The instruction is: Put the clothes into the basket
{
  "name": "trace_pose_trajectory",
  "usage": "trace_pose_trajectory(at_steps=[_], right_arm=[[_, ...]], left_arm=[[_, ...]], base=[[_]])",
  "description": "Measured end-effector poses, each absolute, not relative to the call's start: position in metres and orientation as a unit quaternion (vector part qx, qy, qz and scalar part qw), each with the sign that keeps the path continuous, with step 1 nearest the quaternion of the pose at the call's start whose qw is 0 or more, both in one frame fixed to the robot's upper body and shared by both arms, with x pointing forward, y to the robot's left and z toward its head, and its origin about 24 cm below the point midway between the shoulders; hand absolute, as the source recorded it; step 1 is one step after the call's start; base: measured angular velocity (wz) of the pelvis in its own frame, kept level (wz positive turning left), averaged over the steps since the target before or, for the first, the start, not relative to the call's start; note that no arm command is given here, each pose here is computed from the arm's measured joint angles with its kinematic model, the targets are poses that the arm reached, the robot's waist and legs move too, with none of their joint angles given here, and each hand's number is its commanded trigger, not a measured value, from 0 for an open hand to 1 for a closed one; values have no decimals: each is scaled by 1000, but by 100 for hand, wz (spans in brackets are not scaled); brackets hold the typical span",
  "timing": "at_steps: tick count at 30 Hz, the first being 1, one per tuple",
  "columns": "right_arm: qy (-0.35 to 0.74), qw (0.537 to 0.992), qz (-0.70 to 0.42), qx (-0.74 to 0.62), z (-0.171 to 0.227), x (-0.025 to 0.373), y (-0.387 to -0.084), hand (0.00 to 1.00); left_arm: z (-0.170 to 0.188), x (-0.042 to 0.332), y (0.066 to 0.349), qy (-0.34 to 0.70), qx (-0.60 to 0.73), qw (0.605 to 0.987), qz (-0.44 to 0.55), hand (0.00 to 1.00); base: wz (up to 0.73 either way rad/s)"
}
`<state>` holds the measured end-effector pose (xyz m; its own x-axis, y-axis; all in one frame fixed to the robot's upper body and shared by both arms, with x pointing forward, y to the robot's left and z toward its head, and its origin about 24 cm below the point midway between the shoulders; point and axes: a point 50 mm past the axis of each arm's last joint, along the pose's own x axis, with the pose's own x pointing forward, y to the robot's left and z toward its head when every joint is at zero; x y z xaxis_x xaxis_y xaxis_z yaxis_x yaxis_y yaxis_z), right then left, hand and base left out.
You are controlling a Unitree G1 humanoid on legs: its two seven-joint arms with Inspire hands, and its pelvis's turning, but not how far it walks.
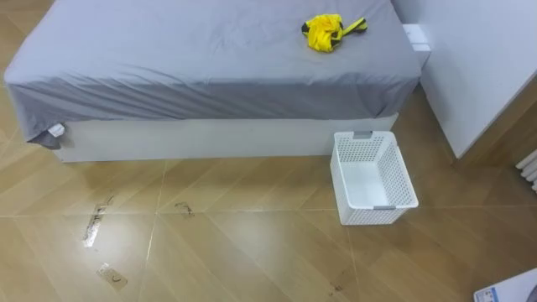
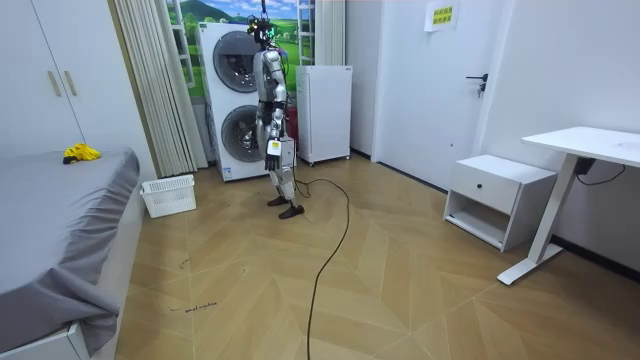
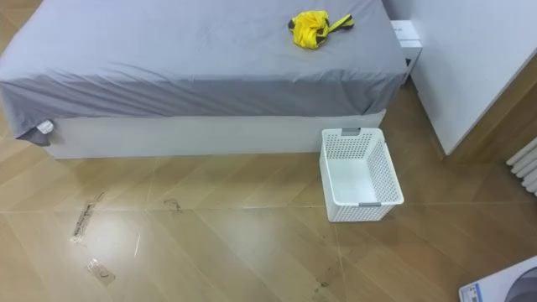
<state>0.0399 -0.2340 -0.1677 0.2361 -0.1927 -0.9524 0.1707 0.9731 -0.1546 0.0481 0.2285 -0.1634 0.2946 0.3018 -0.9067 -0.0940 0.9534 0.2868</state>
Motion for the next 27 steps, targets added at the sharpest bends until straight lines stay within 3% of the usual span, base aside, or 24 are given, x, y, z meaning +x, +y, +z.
trace_pose_trajectory(at_steps=[27], right_arm=[[603,791,-107,-10,-167,44,-234,0]], left_arm=[[-164,47,230,584,74,800,115,0]], base=[[1]])
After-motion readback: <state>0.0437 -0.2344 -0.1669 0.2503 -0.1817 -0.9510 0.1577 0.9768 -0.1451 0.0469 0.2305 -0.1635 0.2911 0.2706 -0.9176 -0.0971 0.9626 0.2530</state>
